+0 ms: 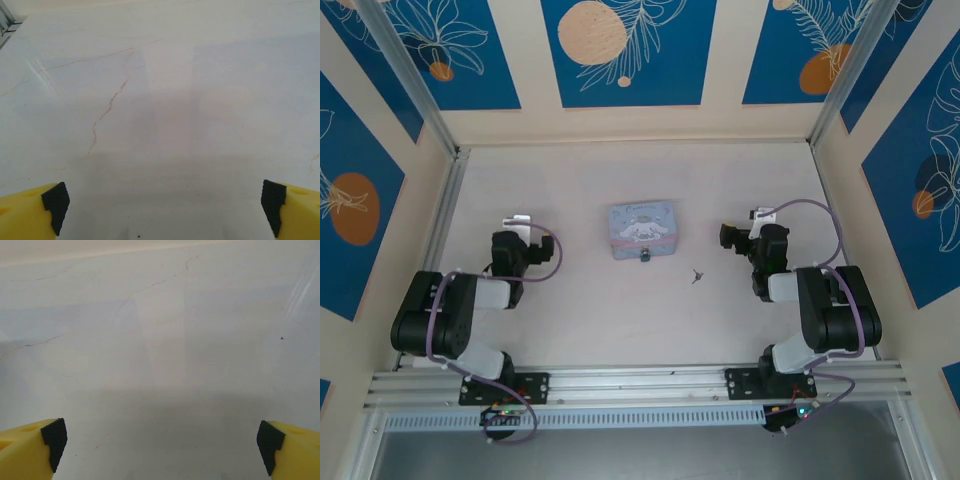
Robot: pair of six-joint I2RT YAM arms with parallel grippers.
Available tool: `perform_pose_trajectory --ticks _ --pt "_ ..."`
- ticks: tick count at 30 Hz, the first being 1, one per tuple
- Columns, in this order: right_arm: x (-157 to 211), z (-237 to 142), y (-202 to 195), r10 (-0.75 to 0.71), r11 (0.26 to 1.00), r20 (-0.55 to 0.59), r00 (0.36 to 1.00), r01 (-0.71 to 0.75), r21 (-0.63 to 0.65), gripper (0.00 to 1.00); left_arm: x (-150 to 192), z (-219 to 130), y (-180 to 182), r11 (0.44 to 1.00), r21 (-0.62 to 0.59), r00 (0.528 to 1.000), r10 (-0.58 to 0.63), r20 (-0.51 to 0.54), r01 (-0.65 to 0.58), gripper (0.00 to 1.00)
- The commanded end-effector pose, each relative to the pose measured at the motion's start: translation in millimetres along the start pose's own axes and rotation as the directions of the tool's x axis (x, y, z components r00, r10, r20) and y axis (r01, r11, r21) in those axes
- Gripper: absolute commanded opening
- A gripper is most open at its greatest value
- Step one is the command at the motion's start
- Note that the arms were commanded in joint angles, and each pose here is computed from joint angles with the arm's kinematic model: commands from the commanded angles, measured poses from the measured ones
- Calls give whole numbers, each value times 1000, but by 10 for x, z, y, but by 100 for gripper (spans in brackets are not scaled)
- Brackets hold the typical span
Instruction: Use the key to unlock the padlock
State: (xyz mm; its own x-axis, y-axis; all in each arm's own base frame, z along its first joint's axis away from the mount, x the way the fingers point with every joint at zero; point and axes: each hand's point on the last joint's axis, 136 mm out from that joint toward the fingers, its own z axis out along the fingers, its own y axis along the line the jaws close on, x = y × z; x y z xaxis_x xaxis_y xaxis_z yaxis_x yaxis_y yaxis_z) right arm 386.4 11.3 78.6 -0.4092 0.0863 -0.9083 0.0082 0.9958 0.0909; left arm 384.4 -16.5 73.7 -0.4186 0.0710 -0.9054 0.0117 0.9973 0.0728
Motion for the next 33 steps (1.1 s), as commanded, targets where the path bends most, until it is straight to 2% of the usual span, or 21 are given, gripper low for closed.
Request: perform_pose_trajectory --ticks 1,27,28,29,33 --pt "-179 22 11 3 1000 60 998 -4 6 99 -170 29 42 1000 -11 998 4 55 -3 100" --pt "-173 26 -3 21 1000 53 998 -21 -11 99 -171 38 40 1000 -12 999 4 51 -4 100" --pt "-208 7 -30 22 1000 71 997 -24 17 99 -188 26 34 1000 -7 998 5 59 -4 100" --pt "-217 -16 -69 29 998 63 998 -33 51 99 -217 19 51 1000 -18 999 4 51 -3 100" --pt "-287 -125 110 -57 998 143 988 53 30 99 -500 -34 212 995 -98 999 -16 -43 12 100"
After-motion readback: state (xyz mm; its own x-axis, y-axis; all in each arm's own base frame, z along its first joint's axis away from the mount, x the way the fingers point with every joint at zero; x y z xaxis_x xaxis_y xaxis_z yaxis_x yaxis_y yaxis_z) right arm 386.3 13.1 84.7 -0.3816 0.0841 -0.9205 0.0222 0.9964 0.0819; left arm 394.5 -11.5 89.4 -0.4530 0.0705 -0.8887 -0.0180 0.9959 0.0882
